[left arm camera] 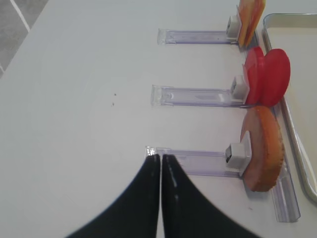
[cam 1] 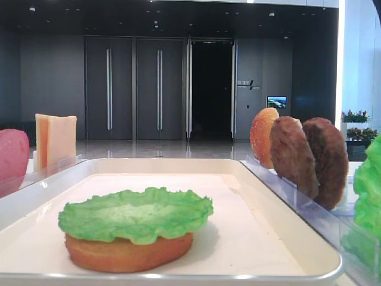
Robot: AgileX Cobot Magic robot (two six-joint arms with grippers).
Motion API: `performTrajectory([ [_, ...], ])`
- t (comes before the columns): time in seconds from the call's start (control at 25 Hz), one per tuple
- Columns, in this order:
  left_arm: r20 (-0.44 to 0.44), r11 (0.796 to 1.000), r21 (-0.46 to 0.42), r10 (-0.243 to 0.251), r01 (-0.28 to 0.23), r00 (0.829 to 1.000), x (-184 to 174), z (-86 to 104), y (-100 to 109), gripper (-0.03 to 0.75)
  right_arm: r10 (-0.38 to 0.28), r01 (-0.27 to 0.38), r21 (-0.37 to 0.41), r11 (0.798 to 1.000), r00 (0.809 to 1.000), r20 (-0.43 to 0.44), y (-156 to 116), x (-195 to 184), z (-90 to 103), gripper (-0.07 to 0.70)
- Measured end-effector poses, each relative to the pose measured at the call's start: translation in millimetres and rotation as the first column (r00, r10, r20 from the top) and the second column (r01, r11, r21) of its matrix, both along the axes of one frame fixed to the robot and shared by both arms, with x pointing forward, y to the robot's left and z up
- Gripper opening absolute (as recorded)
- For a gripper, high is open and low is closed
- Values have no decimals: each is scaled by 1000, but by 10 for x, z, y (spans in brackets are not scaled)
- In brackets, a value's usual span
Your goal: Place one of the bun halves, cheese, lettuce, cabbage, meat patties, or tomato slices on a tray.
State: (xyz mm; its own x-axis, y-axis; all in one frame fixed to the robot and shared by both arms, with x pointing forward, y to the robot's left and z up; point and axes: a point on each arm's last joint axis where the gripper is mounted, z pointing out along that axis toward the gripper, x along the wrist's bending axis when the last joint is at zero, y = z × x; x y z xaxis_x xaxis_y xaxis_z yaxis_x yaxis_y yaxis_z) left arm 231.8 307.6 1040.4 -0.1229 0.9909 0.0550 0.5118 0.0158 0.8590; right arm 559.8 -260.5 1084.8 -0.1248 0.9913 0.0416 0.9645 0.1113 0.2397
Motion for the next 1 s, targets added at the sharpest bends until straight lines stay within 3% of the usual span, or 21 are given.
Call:
performTrajectory([
  [0.24, 0, 1000, 0, 0, 0, 1000, 0, 0, 0, -1, 17, -18, -8, 1000, 999, -42, -39, -372, -77, 465],
  [0.4, 0, 1000, 0, 0, 0, 1000, 0, 0, 0, -1, 17, -17, -7, 1000, 1000, -24, -76, -689, -28, 465],
  [0.68, 0, 1000, 0, 0, 0, 1000, 0, 0, 0, -1, 14, -14, 2, 1000, 998, 63, -143, -1326, 80, 465],
  [1.0, 0, 1000, 0, 0, 0, 1000, 0, 0, 0, -1, 13, -15, 13, 1000, 983, 182, -224, -2103, -26, 465],
])
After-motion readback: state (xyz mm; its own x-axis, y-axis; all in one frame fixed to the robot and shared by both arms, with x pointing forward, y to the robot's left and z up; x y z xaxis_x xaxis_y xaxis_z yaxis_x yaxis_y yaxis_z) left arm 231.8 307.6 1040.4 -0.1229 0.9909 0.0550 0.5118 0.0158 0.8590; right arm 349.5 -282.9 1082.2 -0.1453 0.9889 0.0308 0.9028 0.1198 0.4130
